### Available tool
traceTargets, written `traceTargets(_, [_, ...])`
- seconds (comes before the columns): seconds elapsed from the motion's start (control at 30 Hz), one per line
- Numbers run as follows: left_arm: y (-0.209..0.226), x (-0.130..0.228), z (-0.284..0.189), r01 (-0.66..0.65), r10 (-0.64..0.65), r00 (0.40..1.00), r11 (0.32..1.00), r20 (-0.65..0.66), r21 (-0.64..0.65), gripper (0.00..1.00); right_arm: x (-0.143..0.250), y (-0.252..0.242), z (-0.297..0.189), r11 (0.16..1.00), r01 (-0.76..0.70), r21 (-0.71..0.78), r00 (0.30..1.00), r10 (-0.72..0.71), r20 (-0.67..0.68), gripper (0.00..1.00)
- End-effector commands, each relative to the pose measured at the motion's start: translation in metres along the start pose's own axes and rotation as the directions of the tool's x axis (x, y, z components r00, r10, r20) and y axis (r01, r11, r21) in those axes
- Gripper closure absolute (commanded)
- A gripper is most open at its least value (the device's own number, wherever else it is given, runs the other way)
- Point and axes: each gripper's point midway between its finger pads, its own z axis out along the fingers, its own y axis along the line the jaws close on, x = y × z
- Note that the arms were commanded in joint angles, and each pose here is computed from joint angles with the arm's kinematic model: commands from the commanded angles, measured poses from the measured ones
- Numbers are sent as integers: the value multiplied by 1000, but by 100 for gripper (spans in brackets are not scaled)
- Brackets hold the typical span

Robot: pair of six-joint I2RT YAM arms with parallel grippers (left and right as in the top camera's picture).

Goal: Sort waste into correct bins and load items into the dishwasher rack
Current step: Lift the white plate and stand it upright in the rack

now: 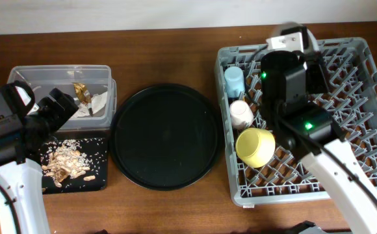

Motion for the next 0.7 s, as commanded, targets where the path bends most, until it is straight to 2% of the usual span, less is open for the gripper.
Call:
traceTargets(0.0, [-1, -3, -3, 8, -8, 1000, 1000, 10, 11, 1, 24, 9, 25, 999, 24, 24, 995, -21, -102, 96])
traceTargets(0.4, [-1, -3, -3, 8, -8, 1000, 1000, 10, 11, 1, 56, 117, 67, 962, 207, -176, 951, -240, -195, 96])
traceTargets(0.47, [-1, -3, -3, 8, -8, 1000, 1000, 10, 11, 1, 58, 129, 69, 953, 211, -216, 948, -254, -192, 93])
traceTargets(0.5, [-1, -3, -3, 8, -8, 1000, 1000, 10, 11, 1, 59, 133, 69, 950, 212, -229, 947, -257, -190, 88])
traceTargets(0.57, [-1, -3, -3, 8, -8, 1000, 1000, 10, 11, 1, 58, 133, 69, 951, 207, -229, 949, -252, -187, 49])
traceTargets(0.67, [-1, -3, -3, 8, -8, 1000, 1000, 10, 11, 1, 56, 130, 68, 954, 198, -225, 953, -241, -183, 10])
